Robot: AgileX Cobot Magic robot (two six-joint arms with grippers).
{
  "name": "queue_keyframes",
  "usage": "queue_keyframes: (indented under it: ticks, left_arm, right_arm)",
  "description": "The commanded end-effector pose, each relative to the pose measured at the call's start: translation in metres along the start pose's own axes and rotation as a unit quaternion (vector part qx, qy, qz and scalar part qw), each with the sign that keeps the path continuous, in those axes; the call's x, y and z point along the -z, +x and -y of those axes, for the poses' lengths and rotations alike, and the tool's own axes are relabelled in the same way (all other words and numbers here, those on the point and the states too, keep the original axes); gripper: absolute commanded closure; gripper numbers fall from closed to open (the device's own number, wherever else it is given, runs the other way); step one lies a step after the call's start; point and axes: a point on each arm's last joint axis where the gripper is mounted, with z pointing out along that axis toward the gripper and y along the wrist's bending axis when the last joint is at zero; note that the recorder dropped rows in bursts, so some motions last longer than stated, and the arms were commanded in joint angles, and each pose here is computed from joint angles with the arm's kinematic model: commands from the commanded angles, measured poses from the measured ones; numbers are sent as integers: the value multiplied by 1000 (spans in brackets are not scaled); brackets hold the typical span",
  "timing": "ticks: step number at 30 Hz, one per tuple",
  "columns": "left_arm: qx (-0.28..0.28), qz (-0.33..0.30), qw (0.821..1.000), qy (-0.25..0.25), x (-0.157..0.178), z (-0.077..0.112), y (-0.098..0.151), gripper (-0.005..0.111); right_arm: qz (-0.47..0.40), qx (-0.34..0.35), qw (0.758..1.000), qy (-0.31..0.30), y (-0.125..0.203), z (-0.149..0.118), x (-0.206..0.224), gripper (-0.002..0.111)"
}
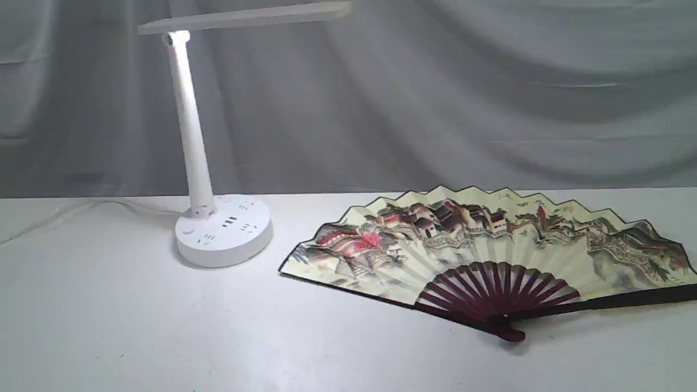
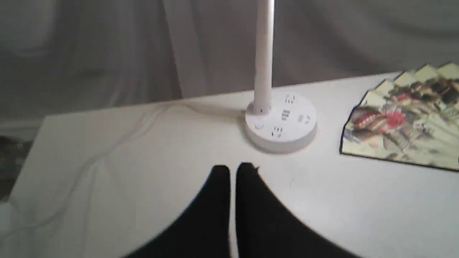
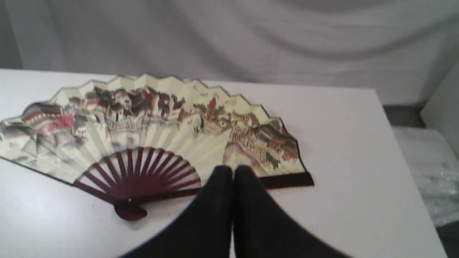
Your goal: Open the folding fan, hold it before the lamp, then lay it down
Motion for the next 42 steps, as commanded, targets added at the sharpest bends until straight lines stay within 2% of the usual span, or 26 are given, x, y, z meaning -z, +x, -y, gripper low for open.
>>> queue_keyframes:
  ticks: [1, 9, 15, 18, 23, 26, 42]
  left_arm:
    - [-2, 54, 999, -7, 42, 0, 9, 107]
    - [4, 147, 989, -14, 126, 2, 50, 107]
    - [6, 249, 968, -21, 183, 5, 92, 107]
    - [6, 285, 958, -24, 200, 6, 108, 107]
    - [8, 243, 970, -12, 201, 8, 116, 107]
    - [8, 235, 972, -11, 196, 8, 117, 107]
    - [11, 231, 973, -2, 195, 9, 117, 107]
  right_arm:
    - [44, -7, 999, -1, 7, 0, 36, 108]
    - [114, -12, 993, -1, 40, -2, 107, 108]
    - [175, 0, 985, 6, 71, -3, 152, 108]
    - [207, 4, 978, 11, 88, -3, 171, 108]
    - [242, 3, 970, 14, 117, -5, 195, 108]
    - [212, 3, 977, 11, 122, -5, 192, 108]
    - [155, 23, 988, 2, 131, -3, 147, 108]
